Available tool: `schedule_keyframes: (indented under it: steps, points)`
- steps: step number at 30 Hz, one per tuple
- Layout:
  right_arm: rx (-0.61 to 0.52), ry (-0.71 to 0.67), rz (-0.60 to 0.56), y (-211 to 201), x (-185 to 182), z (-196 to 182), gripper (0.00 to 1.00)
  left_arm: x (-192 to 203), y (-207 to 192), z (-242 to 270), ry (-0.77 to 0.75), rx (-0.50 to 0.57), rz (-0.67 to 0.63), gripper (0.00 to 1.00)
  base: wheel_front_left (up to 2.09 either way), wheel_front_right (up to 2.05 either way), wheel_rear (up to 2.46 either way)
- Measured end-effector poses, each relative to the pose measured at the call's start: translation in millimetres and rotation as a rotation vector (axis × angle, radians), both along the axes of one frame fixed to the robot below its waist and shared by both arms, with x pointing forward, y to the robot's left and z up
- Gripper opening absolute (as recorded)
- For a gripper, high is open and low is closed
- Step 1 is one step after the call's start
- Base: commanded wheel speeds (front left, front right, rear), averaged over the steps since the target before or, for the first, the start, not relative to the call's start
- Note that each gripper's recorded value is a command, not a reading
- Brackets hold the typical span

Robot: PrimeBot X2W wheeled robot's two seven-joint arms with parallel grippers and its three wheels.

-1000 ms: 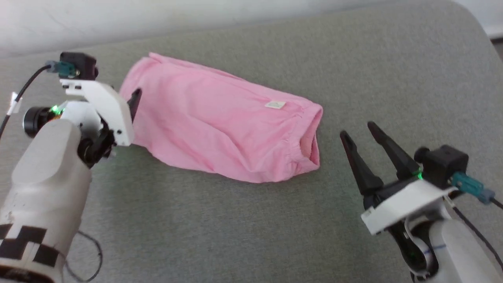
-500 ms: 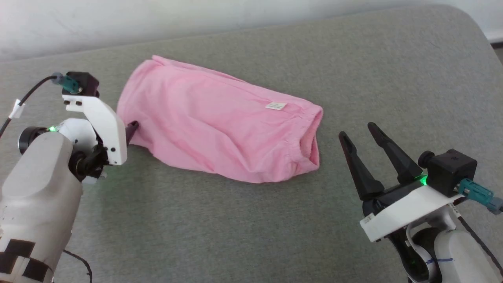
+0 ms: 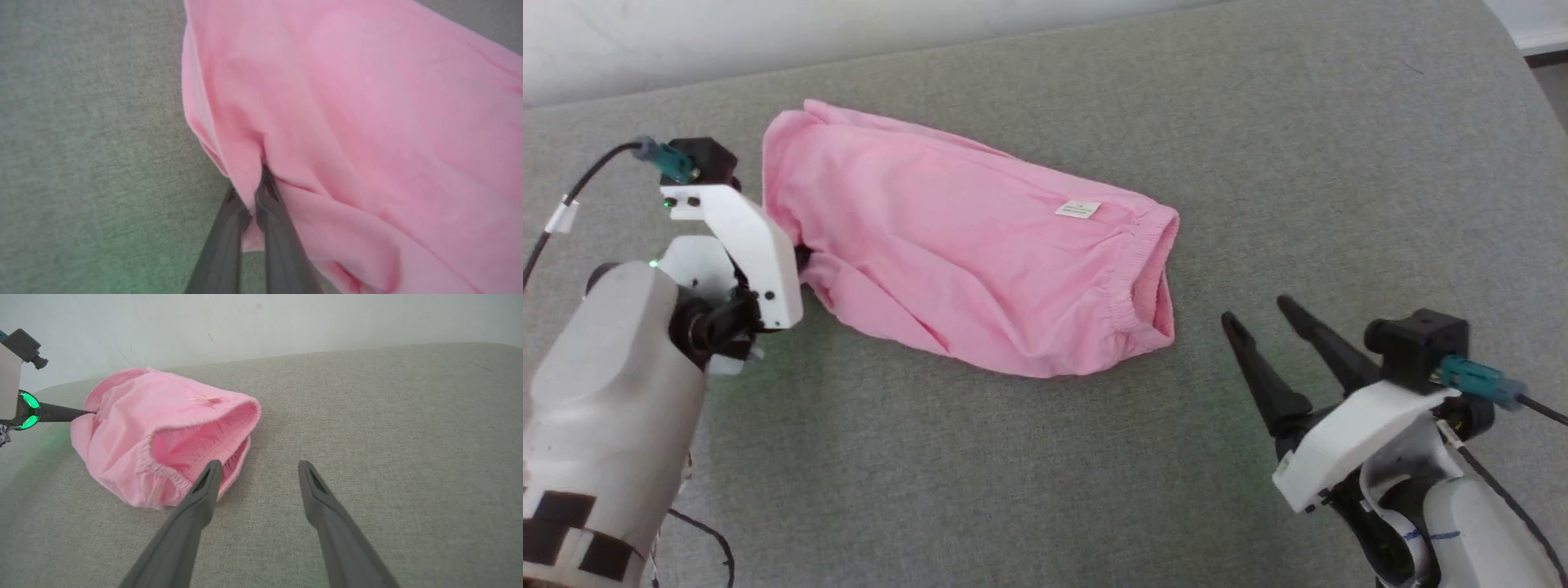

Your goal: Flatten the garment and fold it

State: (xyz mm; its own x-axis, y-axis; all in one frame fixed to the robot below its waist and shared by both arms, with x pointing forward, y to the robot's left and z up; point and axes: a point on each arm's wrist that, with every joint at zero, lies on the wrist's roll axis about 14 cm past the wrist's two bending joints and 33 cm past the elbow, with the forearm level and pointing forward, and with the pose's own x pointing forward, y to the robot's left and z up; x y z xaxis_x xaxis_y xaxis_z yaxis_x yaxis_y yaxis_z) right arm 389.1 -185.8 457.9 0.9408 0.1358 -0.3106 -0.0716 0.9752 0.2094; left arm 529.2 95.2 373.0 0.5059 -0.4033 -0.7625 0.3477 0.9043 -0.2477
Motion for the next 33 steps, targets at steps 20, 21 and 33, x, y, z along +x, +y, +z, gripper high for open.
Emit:
schedule_keyframes:
  steps: [20,21,33]
  points:
    - [-0.075,0.454,0.354,71,22,-79,1.00,-12,-6,27,-0.170,-0.052,-0.054,0.00,0.00,0.00,0.00]
    - [-0.068,0.475,0.356,72,23,-81,0.96,-13,-5,27,-0.172,-0.051,-0.056,0.00,0.00,0.00,0.00]
    - [-0.013,0.446,0.364,71,13,-64,0.00,-34,1,45,-0.278,-0.083,-0.021,0.00,0.00,0.00,0.00]
